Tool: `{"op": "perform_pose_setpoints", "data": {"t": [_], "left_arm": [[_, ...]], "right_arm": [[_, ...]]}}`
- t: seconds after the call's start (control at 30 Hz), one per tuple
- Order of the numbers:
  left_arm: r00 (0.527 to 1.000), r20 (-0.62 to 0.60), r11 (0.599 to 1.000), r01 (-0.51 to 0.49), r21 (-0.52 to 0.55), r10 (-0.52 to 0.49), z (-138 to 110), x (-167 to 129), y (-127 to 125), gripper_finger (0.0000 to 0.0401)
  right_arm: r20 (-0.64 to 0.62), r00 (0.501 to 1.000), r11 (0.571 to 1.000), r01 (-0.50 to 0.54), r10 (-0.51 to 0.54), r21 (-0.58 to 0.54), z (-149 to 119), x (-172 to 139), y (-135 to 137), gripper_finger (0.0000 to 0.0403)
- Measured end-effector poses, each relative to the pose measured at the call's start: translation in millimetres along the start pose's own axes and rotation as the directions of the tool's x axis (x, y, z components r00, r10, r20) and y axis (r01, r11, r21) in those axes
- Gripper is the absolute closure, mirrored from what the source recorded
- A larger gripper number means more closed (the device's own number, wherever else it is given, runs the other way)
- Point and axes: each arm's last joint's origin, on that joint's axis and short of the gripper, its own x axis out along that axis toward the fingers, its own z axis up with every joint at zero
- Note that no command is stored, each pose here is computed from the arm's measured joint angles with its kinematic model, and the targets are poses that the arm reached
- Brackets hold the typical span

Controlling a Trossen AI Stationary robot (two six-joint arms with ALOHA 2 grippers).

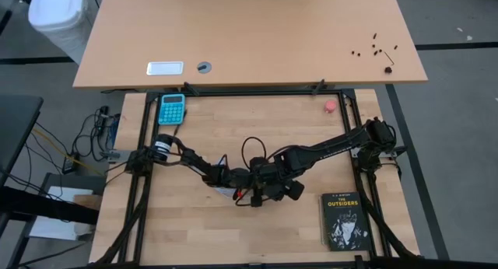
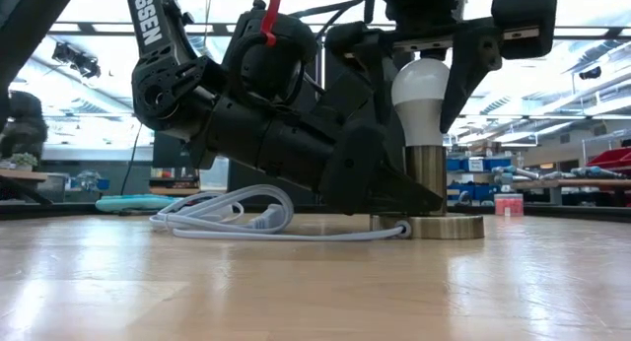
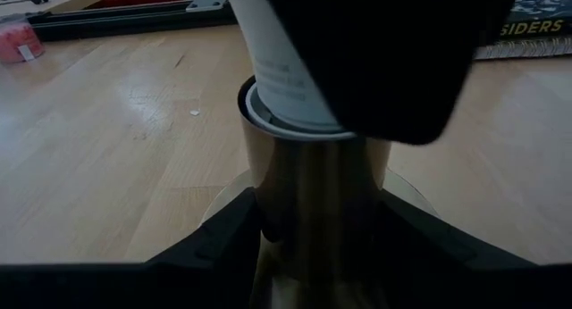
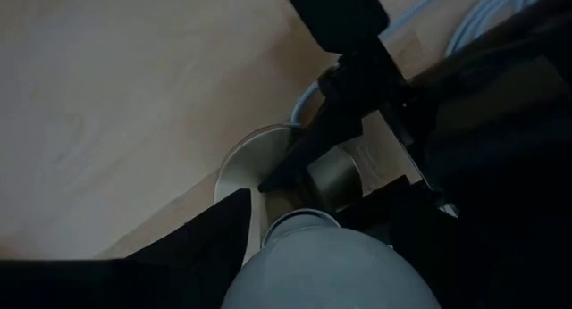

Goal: Screw lightbulb
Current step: Insert the lightbulb into the lamp

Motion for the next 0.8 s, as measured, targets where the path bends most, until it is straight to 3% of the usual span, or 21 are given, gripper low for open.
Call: {"op": "perform_pose_setpoints", "data": {"t": [0.47, 0.8], "left_arm": [[1.000, 0.004, 1.000, -0.022, 0.022, 0.022, 0, -1, -2, 0.0200], [0.999, 0.004, 0.999, -0.032, 0.003, 0.032, 0, -1, -1, 0.0201]], "right_arm": [[0.018, 0.999, 0.948, 0.019, -0.026, 0.319, -6, 0, -10, 0.0137], [-0.004, 0.997, 0.822, 0.066, -0.077, 0.565, -5, 0, -13, 0.0137]]}}
